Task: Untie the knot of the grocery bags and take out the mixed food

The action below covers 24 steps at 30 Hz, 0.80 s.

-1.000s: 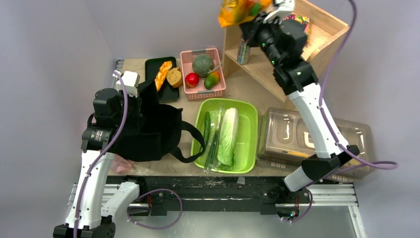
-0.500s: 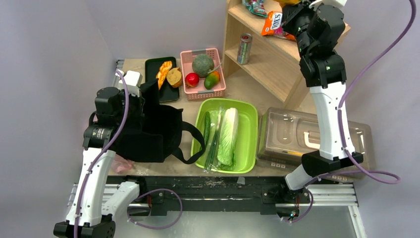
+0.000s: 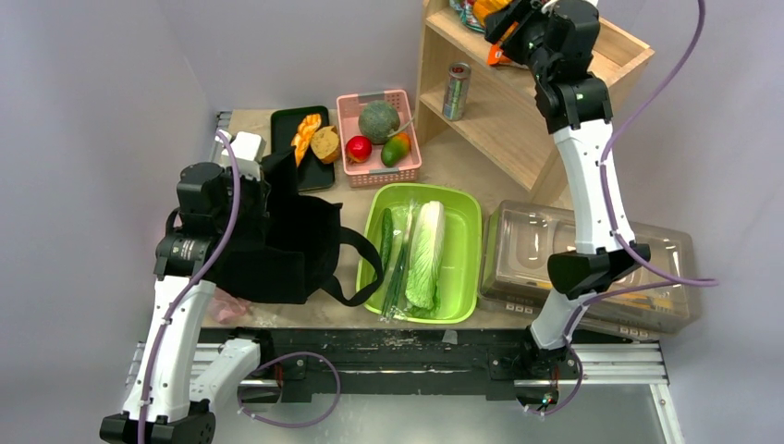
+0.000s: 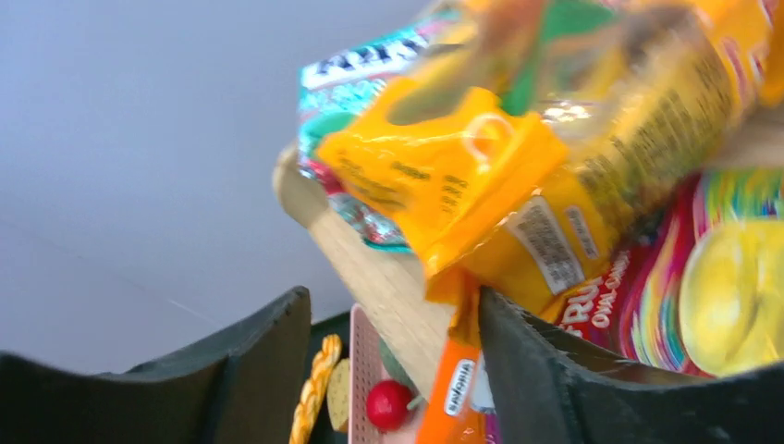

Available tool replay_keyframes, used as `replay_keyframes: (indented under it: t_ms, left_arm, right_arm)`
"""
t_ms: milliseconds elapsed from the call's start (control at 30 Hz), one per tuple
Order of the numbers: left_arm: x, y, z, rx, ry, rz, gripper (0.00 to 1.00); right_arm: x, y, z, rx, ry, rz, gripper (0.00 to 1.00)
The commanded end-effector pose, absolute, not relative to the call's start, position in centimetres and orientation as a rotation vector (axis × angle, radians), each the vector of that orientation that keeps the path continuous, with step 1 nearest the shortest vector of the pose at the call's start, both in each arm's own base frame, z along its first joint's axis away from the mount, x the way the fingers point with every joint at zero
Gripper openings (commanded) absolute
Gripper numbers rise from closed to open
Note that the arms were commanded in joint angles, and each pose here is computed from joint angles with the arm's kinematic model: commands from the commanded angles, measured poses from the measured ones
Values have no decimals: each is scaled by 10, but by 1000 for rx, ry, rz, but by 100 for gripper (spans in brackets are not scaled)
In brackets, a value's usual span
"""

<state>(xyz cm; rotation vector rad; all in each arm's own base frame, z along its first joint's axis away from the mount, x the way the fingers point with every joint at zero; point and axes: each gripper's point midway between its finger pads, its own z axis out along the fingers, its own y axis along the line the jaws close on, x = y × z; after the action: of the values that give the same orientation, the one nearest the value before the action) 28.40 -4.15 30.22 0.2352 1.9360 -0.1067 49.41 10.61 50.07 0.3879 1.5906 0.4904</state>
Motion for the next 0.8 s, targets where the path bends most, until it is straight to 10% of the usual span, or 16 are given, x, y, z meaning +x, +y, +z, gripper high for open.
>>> replay_keyframes:
  t_ms: [0, 767]
  left_arm:
    - [281, -38, 311, 201, 1911, -105, 0]
    - [306, -6, 345, 96, 1990, -118, 0]
  right_arm:
    - [456, 107, 594, 298, 1318, 613, 72]
    - [390, 192, 543, -338, 1317, 752, 78]
